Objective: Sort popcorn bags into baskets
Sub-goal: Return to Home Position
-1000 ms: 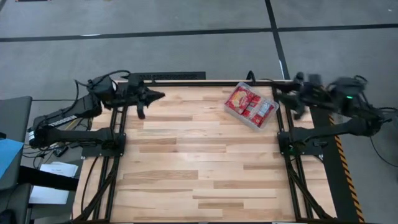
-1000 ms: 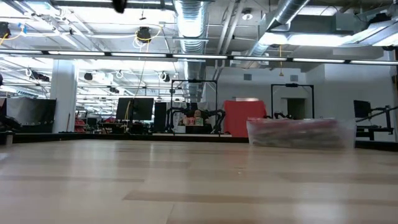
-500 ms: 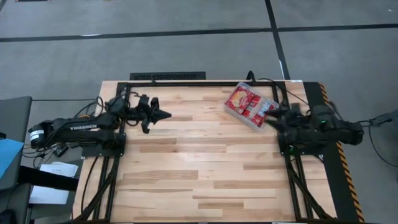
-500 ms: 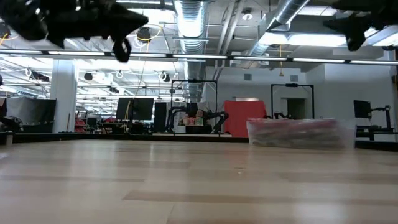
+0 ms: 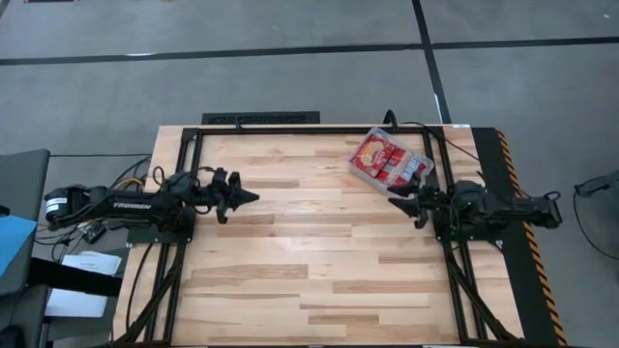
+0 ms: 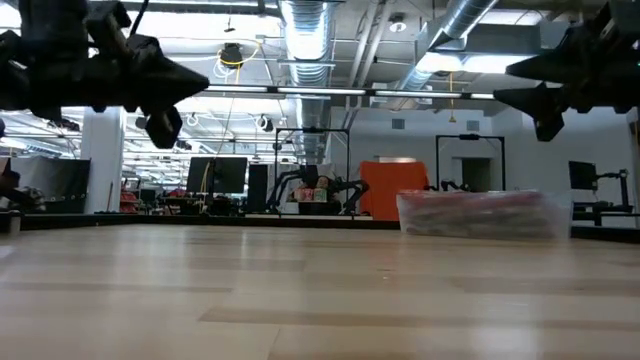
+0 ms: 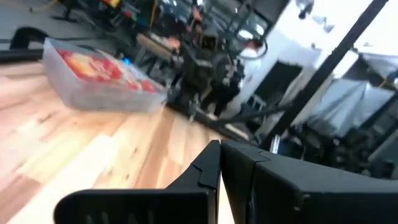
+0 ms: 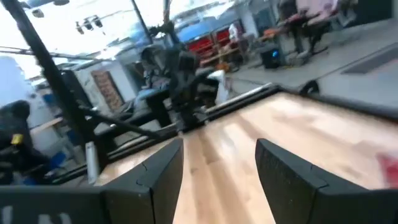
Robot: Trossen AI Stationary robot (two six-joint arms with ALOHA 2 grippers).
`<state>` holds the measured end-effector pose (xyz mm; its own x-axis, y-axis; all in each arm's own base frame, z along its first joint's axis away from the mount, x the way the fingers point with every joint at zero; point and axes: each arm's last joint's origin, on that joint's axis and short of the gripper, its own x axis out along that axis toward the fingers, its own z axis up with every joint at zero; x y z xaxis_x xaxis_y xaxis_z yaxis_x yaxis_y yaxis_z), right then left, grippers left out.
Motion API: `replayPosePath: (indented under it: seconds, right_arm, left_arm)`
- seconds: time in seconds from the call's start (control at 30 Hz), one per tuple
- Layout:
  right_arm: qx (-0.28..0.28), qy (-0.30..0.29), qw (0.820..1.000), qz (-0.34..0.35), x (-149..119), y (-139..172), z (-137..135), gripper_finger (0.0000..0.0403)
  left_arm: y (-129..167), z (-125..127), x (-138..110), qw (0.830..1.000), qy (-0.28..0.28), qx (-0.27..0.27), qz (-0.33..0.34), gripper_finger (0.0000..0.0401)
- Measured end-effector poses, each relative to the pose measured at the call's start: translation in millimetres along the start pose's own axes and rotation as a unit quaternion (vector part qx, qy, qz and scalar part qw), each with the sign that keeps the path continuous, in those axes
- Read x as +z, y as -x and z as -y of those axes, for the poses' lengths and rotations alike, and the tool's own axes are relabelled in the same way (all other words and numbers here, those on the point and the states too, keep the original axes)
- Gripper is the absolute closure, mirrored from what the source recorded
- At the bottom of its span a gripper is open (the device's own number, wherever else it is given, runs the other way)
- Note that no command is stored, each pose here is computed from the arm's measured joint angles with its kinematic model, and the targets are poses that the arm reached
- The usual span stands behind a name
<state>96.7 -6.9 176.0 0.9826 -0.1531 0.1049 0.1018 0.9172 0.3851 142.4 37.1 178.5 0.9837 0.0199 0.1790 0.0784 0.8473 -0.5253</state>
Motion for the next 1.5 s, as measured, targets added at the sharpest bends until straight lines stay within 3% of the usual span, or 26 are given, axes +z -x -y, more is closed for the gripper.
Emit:
replayPosePath:
  seconds: [0.2, 0.43, 0.5, 0.6, 0.7, 0.9, 1.03, 1.17, 1.27, 1.5]
  right_arm:
    - [-0.042, 0.03, 0.999, -0.013, -3, 0, 6, 0.0175]
    - [-0.06, 0.034, 0.997, -0.019, -4, -1, 9, 0.018]
    - [-0.059, 0.034, 0.997, -0.019, -4, -1, 9, 0.0181]
    - [-0.059, 0.034, 0.997, -0.02, -4, -1, 9, 0.0181]
    - [-0.059, 0.034, 0.997, -0.021, -5, -1, 9, 0.0179]
    - [-0.059, 0.034, 0.997, -0.022, -5, -1, 9, 0.0175]
    - [-0.06, 0.034, 0.997, -0.022, -5, -1, 9, 0.0179]
    - [-0.06, 0.034, 0.997, -0.022, -5, -1, 9, 0.0181]
    - [-0.059, 0.034, 0.997, -0.022, -5, -1, 9, 0.018]
    - [-0.06, 0.033, 0.997, -0.026, -6, -1, 9, 0.0175]
  left_arm:
    - [-2, -2, -13, 0.998, -0.001, 0.053, -0.035, 0.0401]
    - [-4, 4, -19, 0.998, 0.008, 0.057, -0.034, 0.0401]
    - [-4, 12, -10, 1.0, 0.028, 0.009, -0.001, 0.0401]
    - [2, 29, 7, 0.992, 0.009, -0.114, 0.048, 0.0401]
    - [9, 37, 14, 0.985, -0.003, -0.158, 0.063, 0.0401]
    - [21, 33, 7, 0.996, 0.023, -0.084, 0.016, 0.0401]
    - [32, 33, 3, 0.999, -0.027, -0.045, 0.011, 0.0401]
    - [45, 27, -4, 0.997, -0.069, 0.032, 0.003, 0.0401]
    - [47, 18, -14, 0.992, -0.075, 0.096, -0.041, 0.0401]
    - [44, 14, -15, 0.987, -0.067, 0.144, -0.033, 0.0401]
